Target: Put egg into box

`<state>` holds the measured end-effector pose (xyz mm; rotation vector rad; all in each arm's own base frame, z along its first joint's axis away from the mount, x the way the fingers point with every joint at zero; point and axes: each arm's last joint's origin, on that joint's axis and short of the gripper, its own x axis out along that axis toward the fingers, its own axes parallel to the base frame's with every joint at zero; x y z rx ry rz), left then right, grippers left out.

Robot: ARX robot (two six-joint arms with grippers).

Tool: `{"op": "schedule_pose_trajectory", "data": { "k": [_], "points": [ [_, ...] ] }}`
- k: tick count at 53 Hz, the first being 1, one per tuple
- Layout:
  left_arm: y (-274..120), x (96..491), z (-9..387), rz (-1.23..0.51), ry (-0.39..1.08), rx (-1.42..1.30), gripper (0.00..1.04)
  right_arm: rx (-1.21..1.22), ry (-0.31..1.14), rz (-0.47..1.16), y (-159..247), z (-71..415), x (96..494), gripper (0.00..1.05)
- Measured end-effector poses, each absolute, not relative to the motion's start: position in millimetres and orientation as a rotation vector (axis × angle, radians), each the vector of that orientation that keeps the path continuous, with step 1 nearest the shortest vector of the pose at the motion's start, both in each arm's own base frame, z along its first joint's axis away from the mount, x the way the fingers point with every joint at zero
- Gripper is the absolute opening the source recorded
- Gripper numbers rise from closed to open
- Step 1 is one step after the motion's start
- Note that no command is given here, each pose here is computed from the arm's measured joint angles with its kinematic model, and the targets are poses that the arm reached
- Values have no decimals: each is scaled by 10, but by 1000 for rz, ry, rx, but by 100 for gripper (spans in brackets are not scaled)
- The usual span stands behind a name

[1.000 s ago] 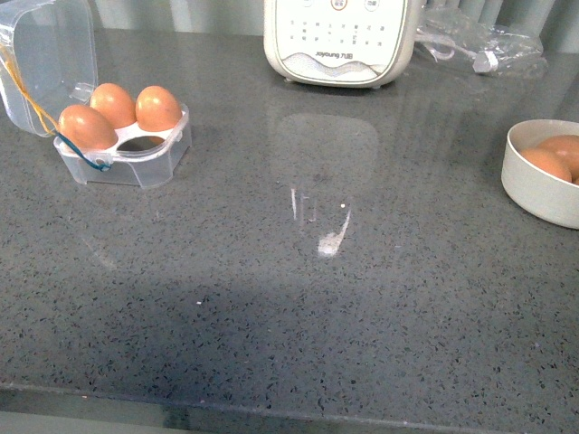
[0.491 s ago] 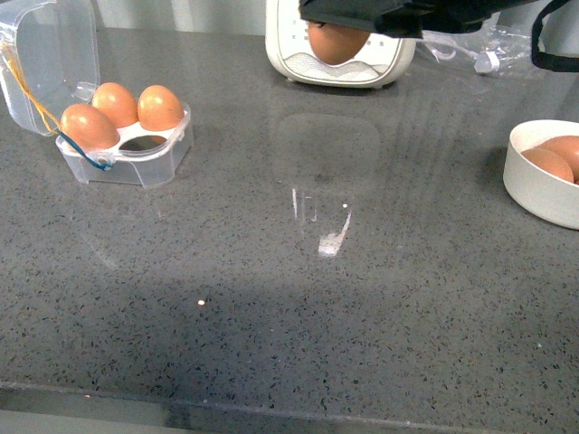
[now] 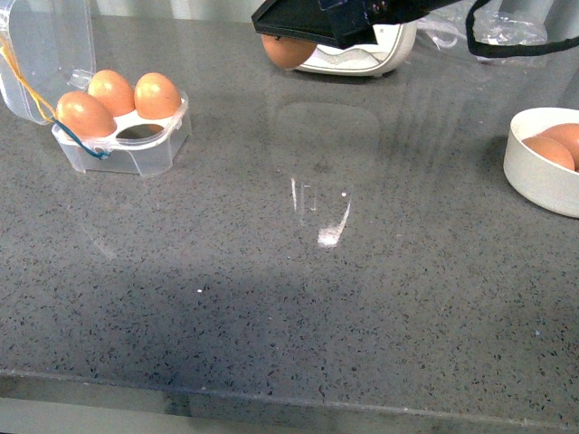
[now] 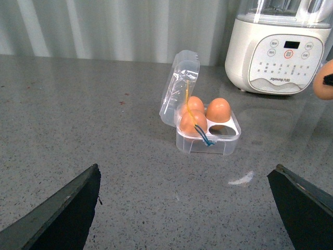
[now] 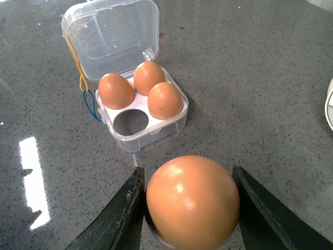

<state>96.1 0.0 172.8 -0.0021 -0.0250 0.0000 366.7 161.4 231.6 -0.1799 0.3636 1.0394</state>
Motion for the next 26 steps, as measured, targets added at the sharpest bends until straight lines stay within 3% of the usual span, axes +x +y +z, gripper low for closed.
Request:
{"op": "schedule_pose_trajectory", "data": {
  "k": [10, 26],
  "points": [
    [0, 961, 1728, 0, -25, -2, 98, -179, 365, 1069, 1904, 2227, 3950, 42],
    [0, 961, 1728, 0, -25, -2, 98, -140, 348, 1144, 2367, 2238, 4075, 42]
  ]
}}
